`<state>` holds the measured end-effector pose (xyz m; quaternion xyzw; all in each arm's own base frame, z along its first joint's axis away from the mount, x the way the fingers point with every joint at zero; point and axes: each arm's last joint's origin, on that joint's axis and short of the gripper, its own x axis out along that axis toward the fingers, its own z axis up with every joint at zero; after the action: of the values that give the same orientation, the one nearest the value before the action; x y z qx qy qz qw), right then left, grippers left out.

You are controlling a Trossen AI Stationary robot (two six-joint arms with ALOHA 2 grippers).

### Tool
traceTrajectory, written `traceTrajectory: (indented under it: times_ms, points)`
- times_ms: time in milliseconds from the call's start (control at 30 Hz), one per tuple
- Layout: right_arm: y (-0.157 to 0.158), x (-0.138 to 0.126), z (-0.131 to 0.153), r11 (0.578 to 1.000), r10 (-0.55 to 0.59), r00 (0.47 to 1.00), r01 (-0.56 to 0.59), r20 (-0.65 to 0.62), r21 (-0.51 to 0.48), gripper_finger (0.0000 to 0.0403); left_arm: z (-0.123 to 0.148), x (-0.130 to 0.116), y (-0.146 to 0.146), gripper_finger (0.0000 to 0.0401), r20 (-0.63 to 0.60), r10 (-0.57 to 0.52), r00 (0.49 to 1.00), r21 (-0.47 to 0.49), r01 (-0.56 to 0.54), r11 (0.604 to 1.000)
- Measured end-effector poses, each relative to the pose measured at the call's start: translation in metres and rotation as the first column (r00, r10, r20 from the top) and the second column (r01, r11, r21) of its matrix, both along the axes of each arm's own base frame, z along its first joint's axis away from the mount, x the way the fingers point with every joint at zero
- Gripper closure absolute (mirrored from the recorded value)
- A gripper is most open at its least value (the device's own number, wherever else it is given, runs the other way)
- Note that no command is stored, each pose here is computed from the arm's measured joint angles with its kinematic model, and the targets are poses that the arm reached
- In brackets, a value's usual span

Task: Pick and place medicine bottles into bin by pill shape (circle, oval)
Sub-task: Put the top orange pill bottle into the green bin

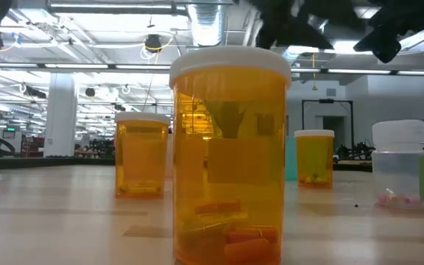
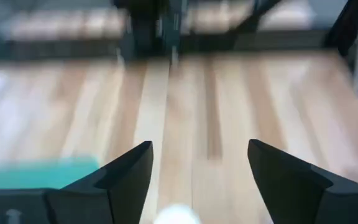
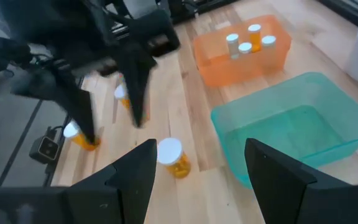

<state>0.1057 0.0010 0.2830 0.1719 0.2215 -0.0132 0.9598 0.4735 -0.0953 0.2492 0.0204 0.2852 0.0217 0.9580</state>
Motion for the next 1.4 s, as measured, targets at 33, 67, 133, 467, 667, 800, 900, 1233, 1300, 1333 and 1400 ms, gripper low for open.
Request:
traceTrajectory:
  times_ms: [33, 67, 133, 467, 667, 800, 900, 1233, 1300, 1333, 1400]
  points:
    - [0.000, 0.000, 0.000, 1.000, 0.003, 1.000, -0.003, -0.001, 0.002, 0.0148, -0.007, 0.004, 0.000, 0.0141, -0.019, 0.001, 1.000, -0.009, -0.001, 1.000]
    - [0.001, -0.001, -0.001, 1.000, 0.007, 1.000, -0.007, -0.006, 0.002, 0.0148, -0.012, 0.007, -0.001, 0.0141, -0.031, 0.004, 1.000, -0.018, -0.005, 1.000]
    - [0.002, -0.001, -0.001, 1.000, 0.016, 1.000, -0.016, -0.015, 0.003, 0.0148, -0.024, 0.006, 0.000, 0.0142, -0.093, 0.016, 0.996, -0.015, -0.017, 1.000]
    - [0.005, -0.005, -0.001, 0.999, 0.044, 0.999, -0.044, -0.006, 0.011, 0.0148, -0.057, 0.009, -0.001, 0.0146, -0.202, 0.040, 0.979, 0.023, -0.036, 0.999]
    - [0.005, -0.005, -0.001, 0.999, 0.048, 0.999, -0.048, -0.006, 0.011, 0.0148, -0.066, 0.008, 0.000, 0.0146, -0.241, 0.061, 0.969, 0.064, -0.046, 0.997]
    - [0.005, -0.005, -0.001, 0.999, 0.047, 0.999, -0.047, -0.008, 0.010, 0.0148, -0.068, 0.008, 0.001, 0.0146, -0.238, 0.079, 0.968, 0.081, -0.062, 0.995]
    - [0.005, -0.005, -0.001, 0.999, 0.047, 0.999, -0.047, -0.006, 0.010, 0.0148, -0.068, 0.008, 0.002, 0.0146, -0.249, 0.078, 0.965, 0.081, -0.059, 0.995]
    - [0.005, -0.005, -0.001, 0.999, 0.047, 0.999, -0.047, -0.008, 0.009, 0.0148, -0.079, 0.008, 0.002, 0.0147, -0.300, 0.043, 0.953, 0.065, -0.024, 0.998]
    - [0.005, -0.005, -0.001, 0.999, 0.047, 0.999, -0.047, -0.009, 0.009, 0.0148, -0.079, 0.008, 0.002, 0.0151, -0.298, 0.041, 0.954, 0.065, -0.023, 0.998]
    - [0.005, -0.005, -0.001, 0.999, 0.047, 0.999, -0.047, -0.009, 0.009, 0.0148, -0.079, 0.008, 0.002, 0.0154, -0.297, 0.041, 0.954, 0.065, -0.023, 0.998]
    - [0.005, -0.005, -0.001, 0.999, 0.047, 0.999, -0.047, -0.009, 0.009, 0.0148, -0.079, 0.008, 0.002, 0.0162, -0.298, 0.041, 0.954, 0.066, -0.023, 0.998]
